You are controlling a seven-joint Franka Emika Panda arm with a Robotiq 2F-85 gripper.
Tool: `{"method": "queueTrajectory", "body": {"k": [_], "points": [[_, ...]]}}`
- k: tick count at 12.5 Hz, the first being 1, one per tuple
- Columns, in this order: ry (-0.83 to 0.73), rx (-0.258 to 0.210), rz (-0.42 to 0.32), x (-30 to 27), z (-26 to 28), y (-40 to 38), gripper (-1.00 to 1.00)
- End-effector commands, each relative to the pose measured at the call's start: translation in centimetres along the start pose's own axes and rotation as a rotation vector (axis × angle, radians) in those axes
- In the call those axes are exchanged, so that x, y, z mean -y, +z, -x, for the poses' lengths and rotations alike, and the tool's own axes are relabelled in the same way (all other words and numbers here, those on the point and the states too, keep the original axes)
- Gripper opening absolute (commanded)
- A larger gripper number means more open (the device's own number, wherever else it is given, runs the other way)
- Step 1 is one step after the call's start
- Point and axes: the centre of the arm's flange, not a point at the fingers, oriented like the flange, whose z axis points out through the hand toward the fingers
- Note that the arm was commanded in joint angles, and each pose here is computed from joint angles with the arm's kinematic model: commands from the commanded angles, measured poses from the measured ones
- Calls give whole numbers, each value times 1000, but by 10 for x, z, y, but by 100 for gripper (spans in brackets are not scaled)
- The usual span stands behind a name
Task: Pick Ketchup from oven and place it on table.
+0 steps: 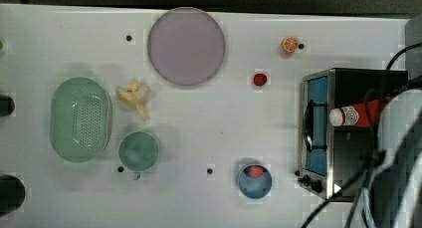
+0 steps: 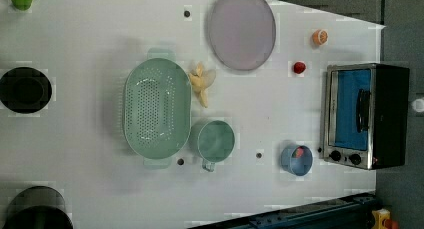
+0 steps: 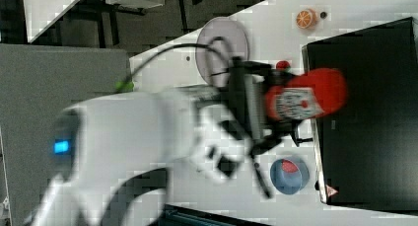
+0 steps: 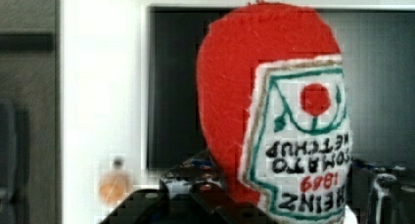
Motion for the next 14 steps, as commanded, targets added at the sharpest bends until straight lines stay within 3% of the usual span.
{"method": "queueTrajectory", "body": {"k": [1, 9, 12, 14], "points": [[-170, 5, 7, 38, 65, -74, 27], [-608, 144, 109, 90, 309, -68, 27], [-691, 185, 197, 80, 360, -19, 27], [-704, 182, 236, 70, 370, 22, 27]]}}
